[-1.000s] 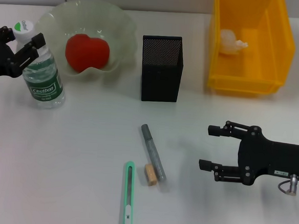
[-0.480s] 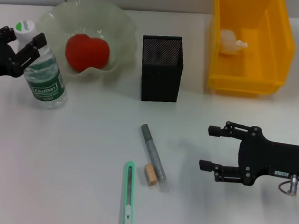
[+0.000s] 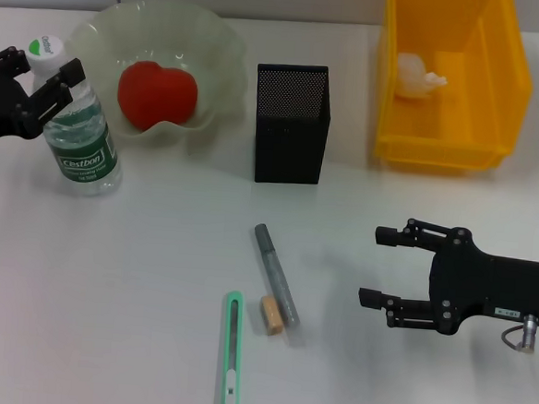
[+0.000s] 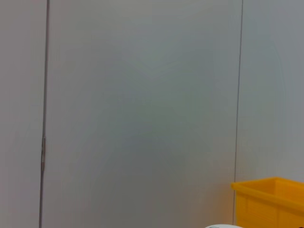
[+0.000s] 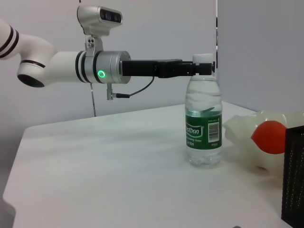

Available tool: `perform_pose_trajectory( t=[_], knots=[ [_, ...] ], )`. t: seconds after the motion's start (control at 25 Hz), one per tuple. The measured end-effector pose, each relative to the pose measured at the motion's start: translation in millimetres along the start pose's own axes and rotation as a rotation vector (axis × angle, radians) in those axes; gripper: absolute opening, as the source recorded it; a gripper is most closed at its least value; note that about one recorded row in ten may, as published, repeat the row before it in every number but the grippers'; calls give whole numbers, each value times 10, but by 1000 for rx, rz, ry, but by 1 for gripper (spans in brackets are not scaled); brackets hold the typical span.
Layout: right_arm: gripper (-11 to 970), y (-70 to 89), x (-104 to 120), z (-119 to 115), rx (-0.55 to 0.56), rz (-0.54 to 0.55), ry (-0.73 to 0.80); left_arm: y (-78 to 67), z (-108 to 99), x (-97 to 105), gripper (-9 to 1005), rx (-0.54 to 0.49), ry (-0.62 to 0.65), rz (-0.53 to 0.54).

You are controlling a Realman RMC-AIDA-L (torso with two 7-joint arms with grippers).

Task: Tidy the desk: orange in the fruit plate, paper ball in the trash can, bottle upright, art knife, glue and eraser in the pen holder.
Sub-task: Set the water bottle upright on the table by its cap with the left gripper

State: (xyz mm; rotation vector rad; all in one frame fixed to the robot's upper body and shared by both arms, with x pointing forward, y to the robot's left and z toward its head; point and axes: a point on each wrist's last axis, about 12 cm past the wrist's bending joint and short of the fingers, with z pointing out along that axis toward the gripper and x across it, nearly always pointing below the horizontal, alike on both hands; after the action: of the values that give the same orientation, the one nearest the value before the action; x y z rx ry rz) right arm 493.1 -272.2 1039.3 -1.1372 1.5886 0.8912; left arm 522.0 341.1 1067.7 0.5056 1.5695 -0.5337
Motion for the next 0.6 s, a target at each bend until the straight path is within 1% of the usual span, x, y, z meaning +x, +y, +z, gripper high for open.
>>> perform_pose_trajectory(
  t=[0.24, 0.44, 0.6],
  knots=[
    [801, 0, 0, 0, 0, 0, 0, -1, 1, 4, 462, -4, -1, -4],
    [801, 0, 0, 0, 0, 0, 0, -8, 2, 2, 705, 2, -3, -4],
    [800, -1, -1, -1, 0, 0, 0, -11, 1, -1, 774, 4, -6, -7]
  ],
)
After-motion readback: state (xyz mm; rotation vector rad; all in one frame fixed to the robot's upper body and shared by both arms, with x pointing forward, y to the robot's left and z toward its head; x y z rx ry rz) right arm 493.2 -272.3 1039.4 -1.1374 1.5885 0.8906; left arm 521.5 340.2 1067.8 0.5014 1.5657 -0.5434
